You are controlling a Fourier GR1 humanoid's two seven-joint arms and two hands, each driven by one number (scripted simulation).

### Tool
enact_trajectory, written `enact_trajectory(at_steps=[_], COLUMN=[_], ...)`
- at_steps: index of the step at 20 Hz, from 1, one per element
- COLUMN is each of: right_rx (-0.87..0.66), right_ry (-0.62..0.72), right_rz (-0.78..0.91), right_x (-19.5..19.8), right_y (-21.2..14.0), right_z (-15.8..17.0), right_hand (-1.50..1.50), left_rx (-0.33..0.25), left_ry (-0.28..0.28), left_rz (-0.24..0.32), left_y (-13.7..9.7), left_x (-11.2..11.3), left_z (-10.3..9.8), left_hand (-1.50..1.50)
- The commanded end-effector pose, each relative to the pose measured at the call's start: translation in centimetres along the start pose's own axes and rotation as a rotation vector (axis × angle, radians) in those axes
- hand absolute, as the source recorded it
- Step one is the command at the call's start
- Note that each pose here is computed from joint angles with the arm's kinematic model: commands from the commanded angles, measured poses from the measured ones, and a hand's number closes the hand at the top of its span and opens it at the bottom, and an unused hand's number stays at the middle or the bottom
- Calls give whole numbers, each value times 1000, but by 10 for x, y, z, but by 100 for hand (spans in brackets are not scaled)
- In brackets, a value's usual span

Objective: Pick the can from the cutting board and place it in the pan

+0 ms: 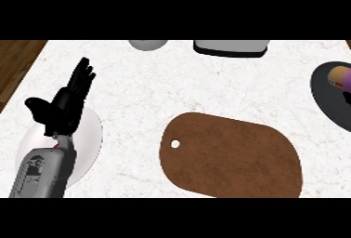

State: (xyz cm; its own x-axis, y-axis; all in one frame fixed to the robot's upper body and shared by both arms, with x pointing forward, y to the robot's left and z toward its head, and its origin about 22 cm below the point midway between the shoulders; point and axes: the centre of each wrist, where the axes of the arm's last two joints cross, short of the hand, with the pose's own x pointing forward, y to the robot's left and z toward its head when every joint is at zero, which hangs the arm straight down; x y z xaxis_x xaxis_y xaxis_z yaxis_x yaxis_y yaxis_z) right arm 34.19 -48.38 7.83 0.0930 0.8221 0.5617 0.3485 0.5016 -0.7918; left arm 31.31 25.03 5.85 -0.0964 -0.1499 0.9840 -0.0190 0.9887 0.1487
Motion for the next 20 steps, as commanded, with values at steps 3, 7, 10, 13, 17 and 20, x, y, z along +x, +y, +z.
enact_trajectory(at_steps=[3, 7, 10, 13, 17, 20], right_rx=[267, 299, 232, 137, 38, 66], right_ry=[116, 88, 34, -18, -31, -16], right_rz=[-168, -211, -254, -354, -553, -629], right_x=[-19, -17, -21, -25, -24, -57], right_y=[14, 10, 9, 6, -2, -25], right_z=[14, 9, 13, 15, 11, 38], right_hand=[-150, -150, -150, -150, -150, -150], left_rx=[-11, -6, -12, 10, 29, 52], left_ry=[0, -7, -15, 9, 20, 18], left_rz=[5, 2, -2, 5, 5, -6], left_y=[-9, -4, -8, -9, 11, 15], left_x=[-1, 4, 7, -4, -10, -6], left_z=[1, 1, -1, 7, 3, 6], left_hand=[0, 0, 0, 0, 0, 0])
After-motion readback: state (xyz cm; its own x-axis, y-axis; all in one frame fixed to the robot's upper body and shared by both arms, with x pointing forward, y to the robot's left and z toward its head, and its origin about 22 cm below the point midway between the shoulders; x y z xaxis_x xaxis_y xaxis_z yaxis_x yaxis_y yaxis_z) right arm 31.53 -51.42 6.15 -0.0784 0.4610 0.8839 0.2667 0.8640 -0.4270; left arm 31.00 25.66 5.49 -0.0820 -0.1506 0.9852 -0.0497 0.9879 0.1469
